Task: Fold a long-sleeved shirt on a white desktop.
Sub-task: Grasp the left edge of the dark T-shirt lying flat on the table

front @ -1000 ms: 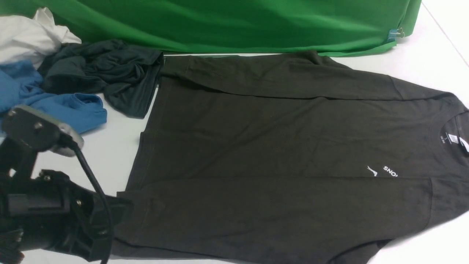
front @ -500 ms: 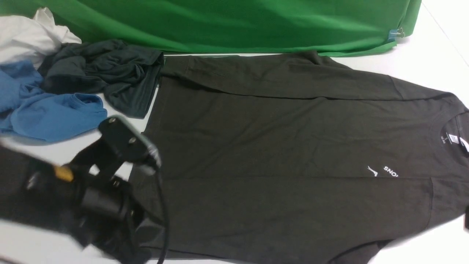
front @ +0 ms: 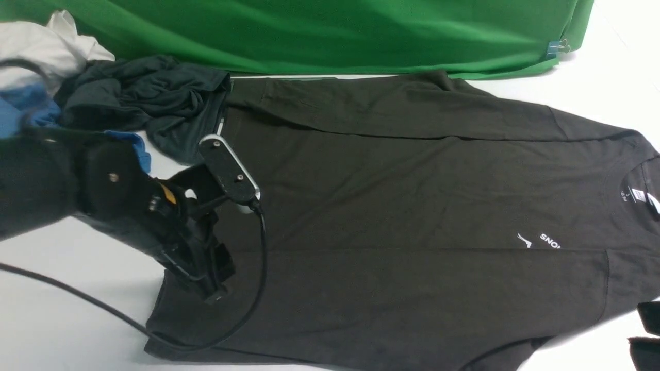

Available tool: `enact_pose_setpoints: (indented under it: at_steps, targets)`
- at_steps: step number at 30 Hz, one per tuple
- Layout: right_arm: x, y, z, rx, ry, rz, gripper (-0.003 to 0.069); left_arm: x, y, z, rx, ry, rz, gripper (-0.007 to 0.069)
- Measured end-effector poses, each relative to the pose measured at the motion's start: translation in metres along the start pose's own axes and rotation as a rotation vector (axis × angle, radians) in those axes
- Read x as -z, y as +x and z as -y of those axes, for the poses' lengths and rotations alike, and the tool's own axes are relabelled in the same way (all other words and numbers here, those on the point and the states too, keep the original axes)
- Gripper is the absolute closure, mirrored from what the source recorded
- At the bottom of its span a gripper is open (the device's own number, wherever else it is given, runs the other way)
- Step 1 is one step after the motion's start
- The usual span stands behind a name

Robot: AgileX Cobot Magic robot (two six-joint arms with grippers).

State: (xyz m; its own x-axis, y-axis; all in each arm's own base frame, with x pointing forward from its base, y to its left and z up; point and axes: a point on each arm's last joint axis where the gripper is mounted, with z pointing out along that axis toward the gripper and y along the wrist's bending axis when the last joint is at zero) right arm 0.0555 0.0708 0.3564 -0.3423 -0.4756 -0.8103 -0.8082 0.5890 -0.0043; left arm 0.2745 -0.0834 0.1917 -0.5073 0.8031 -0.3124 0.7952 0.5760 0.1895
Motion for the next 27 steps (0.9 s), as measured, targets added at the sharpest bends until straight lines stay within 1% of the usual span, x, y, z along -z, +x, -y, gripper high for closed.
enact_pose_setpoints:
  at_steps: [3, 7, 9, 12, 13, 14, 15, 16, 17, 19, 21, 27]
  targets:
    - [0.000, 0.000, 0.000, 0.001, 0.000, 0.000, 0.0421, -0.021, 0.004, -0.010, -0.008, -0.003, -0.046, 0.0187]
    - [0.000, 0.000, 0.000, 0.001, -0.001, 0.000, 0.0421, -0.038, 0.007, -0.015, -0.022, 0.004, -0.081, 0.0193]
    - [0.000, 0.000, 0.000, 0.001, -0.001, 0.000, 0.0420, -0.039, 0.006, -0.016, -0.024, 0.001, -0.080, 0.0220]
    - [0.000, 0.000, 0.000, 0.001, -0.001, 0.000, 0.0420, -0.040, 0.006, -0.015, -0.002, 0.023, -0.087, 0.0313]
    - [0.000, 0.000, 0.000, 0.001, -0.001, 0.000, 0.0420, -0.040, 0.006, -0.015, 0.000, 0.025, -0.086, 0.0320]
    - [0.000, 0.000, 0.000, 0.001, -0.001, 0.000, 0.0420, -0.039, 0.006, -0.014, 0.003, 0.029, -0.089, 0.0351]
    - [0.000, 0.000, 0.000, 0.001, -0.001, 0.000, 0.0420, -0.037, 0.006, -0.014, 0.012, 0.036, -0.087, 0.0416]
    - [0.000, 0.000, 0.000, 0.001, -0.001, 0.000, 0.0420, -0.036, 0.006, -0.013, 0.013, 0.039, -0.086, 0.0466]
    - [0.000, 0.000, 0.000, 0.001, -0.001, 0.000, 0.0420, -0.035, 0.006, -0.013, 0.013, 0.039, -0.086, 0.0482]
    - [0.000, 0.000, 0.000, 0.001, -0.001, 0.000, 0.0420, -0.026, 0.004, -0.013, 0.017, 0.030, -0.065, 0.0558]
    - [0.000, 0.000, 0.000, 0.001, -0.001, 0.001, 0.0420, -0.018, 0.003, -0.013, 0.017, 0.018, -0.046, 0.0574]
    - [0.000, -0.001, 0.000, 0.001, 0.001, 0.011, 0.0420, 0.004, 0.000, -0.013, 0.002, -0.011, -0.002, 0.0575]
